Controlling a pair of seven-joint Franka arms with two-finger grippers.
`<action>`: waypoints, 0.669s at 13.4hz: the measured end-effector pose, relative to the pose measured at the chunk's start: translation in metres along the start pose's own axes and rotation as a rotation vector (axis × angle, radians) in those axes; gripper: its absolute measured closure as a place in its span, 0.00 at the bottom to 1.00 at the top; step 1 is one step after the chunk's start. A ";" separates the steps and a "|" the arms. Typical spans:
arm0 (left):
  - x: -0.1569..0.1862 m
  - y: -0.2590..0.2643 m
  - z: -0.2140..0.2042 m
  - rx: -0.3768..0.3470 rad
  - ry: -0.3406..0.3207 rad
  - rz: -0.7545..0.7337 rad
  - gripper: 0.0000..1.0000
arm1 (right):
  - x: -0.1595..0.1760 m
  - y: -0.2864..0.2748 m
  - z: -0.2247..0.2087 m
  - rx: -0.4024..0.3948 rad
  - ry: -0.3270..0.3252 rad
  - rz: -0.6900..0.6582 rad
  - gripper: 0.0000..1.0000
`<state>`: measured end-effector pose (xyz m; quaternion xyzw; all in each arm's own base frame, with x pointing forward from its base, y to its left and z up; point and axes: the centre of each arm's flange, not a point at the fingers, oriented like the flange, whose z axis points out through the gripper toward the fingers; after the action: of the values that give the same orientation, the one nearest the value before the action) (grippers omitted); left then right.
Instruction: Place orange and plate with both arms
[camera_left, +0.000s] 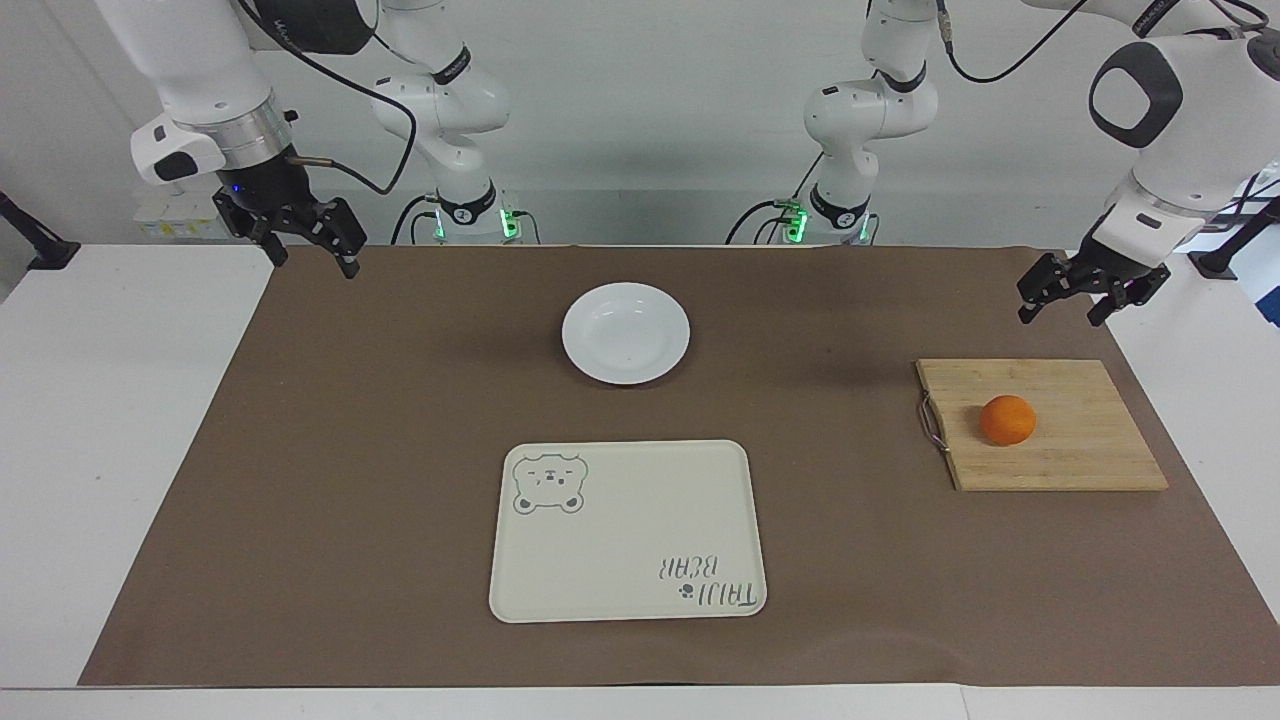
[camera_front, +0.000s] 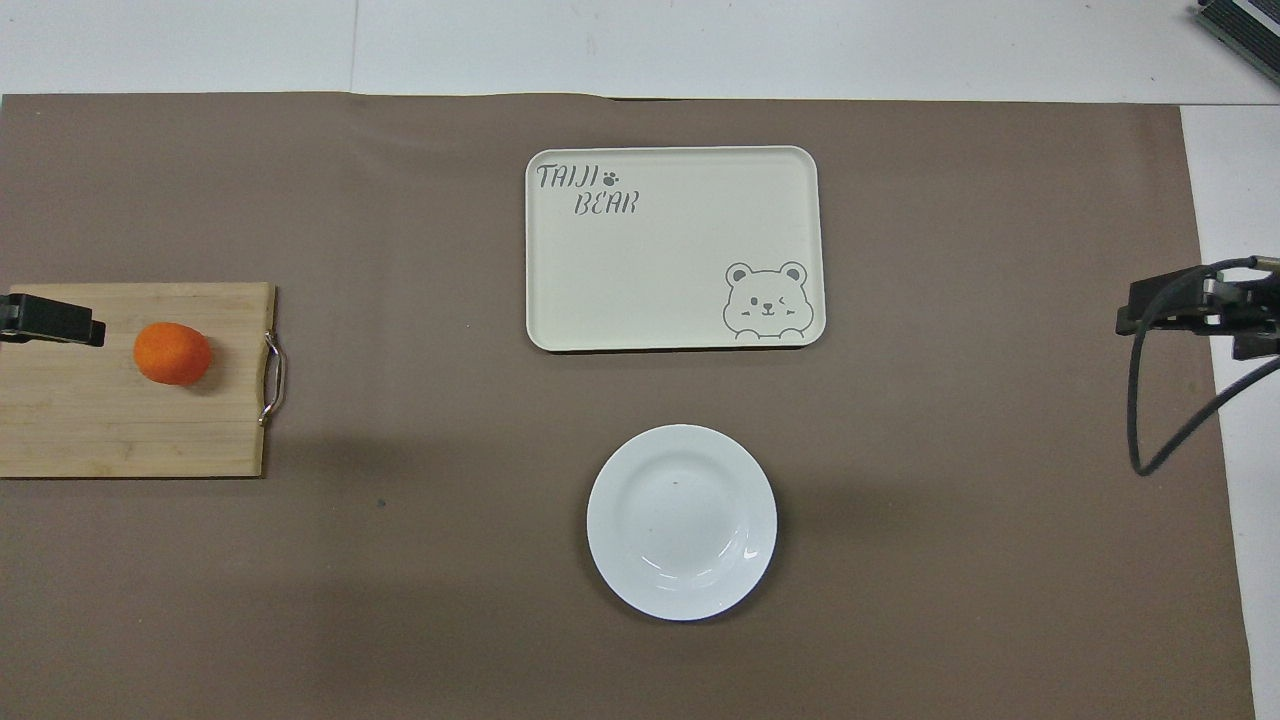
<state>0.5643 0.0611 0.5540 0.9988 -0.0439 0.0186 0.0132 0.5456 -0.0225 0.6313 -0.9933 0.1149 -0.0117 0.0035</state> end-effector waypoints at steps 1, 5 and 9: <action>0.002 -0.001 0.007 -0.001 -0.004 -0.002 0.00 | 0.000 0.000 0.000 0.000 0.000 0.000 0.00; 0.015 -0.010 0.041 -0.005 -0.031 -0.013 0.00 | 0.000 0.000 0.000 0.000 0.000 0.000 0.00; 0.028 -0.015 0.078 -0.008 -0.048 -0.003 0.00 | 0.000 0.000 0.000 0.000 0.000 0.000 0.00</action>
<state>0.5964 0.0717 0.4768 0.9989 -0.0430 -0.0057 0.0162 0.5456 -0.0225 0.6313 -0.9933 0.1149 -0.0116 0.0035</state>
